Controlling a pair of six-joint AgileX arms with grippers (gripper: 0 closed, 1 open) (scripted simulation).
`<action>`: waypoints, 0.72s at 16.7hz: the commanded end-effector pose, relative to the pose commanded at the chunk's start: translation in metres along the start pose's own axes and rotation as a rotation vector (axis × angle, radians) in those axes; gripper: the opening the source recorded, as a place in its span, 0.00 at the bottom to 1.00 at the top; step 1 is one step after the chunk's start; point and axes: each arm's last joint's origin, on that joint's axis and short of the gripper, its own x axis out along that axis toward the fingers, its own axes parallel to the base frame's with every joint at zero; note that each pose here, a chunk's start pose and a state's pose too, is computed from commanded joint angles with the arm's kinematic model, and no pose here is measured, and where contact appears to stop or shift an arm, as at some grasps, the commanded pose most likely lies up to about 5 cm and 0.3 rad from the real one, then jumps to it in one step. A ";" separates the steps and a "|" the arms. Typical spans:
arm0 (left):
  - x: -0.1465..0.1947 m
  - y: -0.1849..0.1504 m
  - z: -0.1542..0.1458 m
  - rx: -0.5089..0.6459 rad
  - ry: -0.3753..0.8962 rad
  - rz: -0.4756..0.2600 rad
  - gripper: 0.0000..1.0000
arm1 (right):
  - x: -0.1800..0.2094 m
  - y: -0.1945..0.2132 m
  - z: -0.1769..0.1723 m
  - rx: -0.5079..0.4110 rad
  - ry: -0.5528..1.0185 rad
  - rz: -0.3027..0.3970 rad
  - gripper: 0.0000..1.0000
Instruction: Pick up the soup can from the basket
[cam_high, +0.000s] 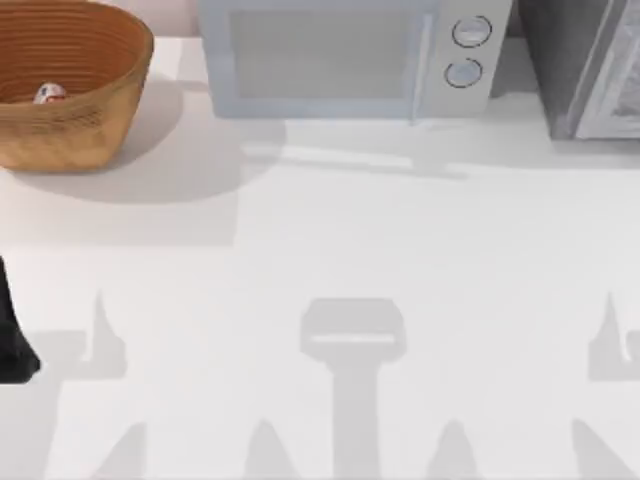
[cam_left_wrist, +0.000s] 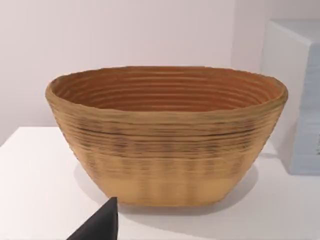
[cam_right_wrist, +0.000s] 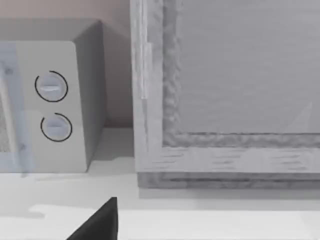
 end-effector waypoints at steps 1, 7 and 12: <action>0.000 0.000 0.000 0.000 0.000 0.000 1.00 | 0.000 0.000 0.000 0.000 0.000 0.000 1.00; 0.005 0.003 0.000 0.008 0.176 0.037 1.00 | 0.000 0.000 0.000 0.000 0.000 0.000 1.00; 0.021 0.009 0.017 0.022 0.538 0.076 1.00 | 0.000 0.000 0.000 0.000 0.000 0.000 1.00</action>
